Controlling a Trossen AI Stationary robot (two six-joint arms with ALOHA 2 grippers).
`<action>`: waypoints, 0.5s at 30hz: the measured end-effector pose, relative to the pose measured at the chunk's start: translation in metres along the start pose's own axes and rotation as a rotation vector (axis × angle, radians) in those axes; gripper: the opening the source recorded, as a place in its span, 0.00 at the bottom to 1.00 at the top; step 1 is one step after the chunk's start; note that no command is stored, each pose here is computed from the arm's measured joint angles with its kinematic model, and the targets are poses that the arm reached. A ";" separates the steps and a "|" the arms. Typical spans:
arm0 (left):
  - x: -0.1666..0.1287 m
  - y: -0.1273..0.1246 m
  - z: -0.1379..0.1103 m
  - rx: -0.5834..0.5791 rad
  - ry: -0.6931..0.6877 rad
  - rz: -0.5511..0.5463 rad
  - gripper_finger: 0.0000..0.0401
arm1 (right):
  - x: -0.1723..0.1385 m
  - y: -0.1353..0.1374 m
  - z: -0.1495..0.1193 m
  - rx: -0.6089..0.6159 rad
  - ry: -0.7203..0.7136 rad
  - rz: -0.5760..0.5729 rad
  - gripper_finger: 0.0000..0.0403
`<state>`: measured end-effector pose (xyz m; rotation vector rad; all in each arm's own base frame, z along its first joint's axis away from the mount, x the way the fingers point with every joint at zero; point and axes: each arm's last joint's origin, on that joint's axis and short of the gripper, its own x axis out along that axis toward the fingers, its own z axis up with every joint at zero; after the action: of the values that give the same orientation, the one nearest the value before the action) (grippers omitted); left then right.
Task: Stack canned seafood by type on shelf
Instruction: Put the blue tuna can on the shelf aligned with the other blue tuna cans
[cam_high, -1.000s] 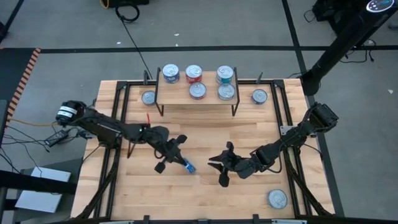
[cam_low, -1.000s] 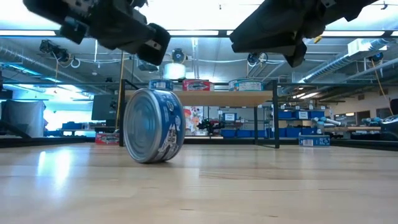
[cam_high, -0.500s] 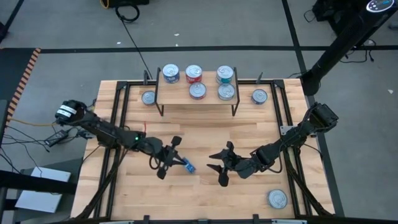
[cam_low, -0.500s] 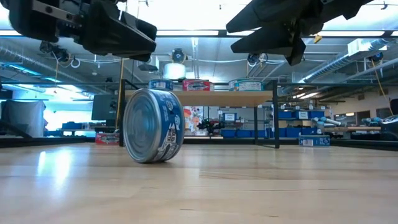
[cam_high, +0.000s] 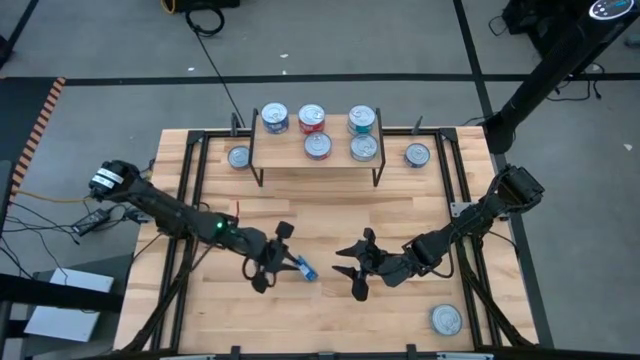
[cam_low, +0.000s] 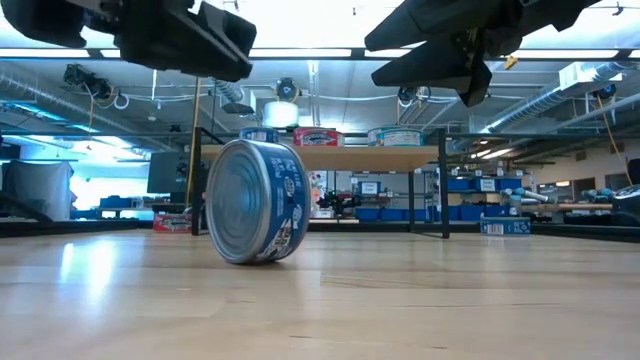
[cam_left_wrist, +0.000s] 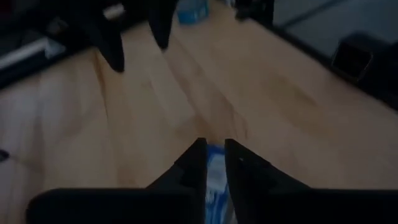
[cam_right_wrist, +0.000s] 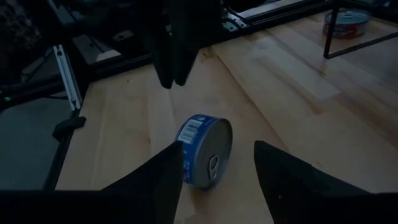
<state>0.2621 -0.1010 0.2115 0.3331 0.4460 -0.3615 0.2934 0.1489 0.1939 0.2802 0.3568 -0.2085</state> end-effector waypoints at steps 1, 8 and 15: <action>0.000 0.000 0.002 0.002 0.030 -0.005 0.17 | 0.000 0.000 0.000 -0.001 0.000 0.000 0.51; -0.004 0.003 0.013 0.010 0.136 -0.010 0.31 | 0.000 0.000 0.000 -0.008 0.012 0.015 0.51; -0.002 0.004 0.013 -0.009 0.144 -0.006 0.50 | 0.000 0.000 -0.001 -0.013 0.017 0.015 0.51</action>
<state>0.2663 -0.1021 0.2242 0.3505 0.5900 -0.3420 0.2931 0.1493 0.1930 0.2723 0.3730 -0.1892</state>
